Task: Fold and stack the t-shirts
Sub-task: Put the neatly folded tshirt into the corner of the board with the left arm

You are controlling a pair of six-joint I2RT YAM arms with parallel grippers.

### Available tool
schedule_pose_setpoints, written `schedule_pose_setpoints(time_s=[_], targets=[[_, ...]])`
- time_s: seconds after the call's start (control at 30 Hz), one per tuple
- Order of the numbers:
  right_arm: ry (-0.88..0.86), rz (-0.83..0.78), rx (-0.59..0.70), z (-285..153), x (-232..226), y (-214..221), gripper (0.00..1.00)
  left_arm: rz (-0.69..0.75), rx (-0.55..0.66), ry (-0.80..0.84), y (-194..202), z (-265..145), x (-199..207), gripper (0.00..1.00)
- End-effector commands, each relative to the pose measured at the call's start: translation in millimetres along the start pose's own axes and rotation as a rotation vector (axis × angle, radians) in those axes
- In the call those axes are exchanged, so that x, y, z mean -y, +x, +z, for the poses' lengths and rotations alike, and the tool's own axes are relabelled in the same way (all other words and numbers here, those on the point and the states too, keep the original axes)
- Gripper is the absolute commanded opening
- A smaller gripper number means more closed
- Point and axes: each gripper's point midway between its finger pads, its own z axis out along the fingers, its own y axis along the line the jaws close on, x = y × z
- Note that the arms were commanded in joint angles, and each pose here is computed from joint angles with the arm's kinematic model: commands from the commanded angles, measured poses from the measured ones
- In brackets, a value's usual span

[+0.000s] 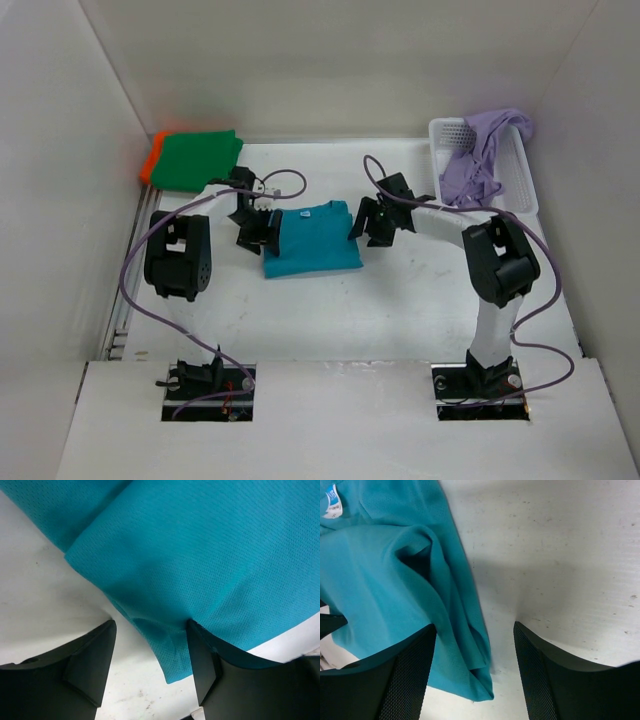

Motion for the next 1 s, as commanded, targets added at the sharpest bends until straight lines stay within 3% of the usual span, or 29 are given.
schedule_pose_setpoints(time_s=[0.0, 0.17, 0.3, 0.47, 0.77, 0.87, 0.97], targets=[[-0.013, -0.016, 0.021, 5.5, 0.3, -1.7, 0.68, -0.090, 0.004, 0.051, -9.4, 8.2, -5.6, 0.57], [-0.051, -0.023, 0.002, 7.5, -6.2, 6.9, 0.65, -0.177, -0.063, 0.075, -0.3, 24.1, -21.5, 0.56], [-0.078, -0.015, -0.015, 10.7, -9.2, 15.1, 0.60, -0.220, -0.101, 0.161, 1.4, 36.6, -11.9, 0.57], [-0.096, 0.005, -0.017, 12.1, -8.0, 21.6, 0.57, -0.306, -0.116, 0.227, 0.2, 38.8, -20.6, 0.46], [-0.116, 0.017, -0.003, 8.3, -17.0, 23.4, 0.58, -0.263, -0.153, 0.178, -0.2, 40.2, -19.8, 0.41], [-0.118, 0.018, 0.004, 4.8, -20.4, 22.6, 0.58, -0.271, -0.184, 0.182, -0.1, 41.7, -19.7, 0.32], [-0.121, 0.018, 0.004, 1.2, -23.3, 23.5, 0.59, -0.280, -0.225, 0.200, 0.9, 43.3, -18.5, 0.05]])
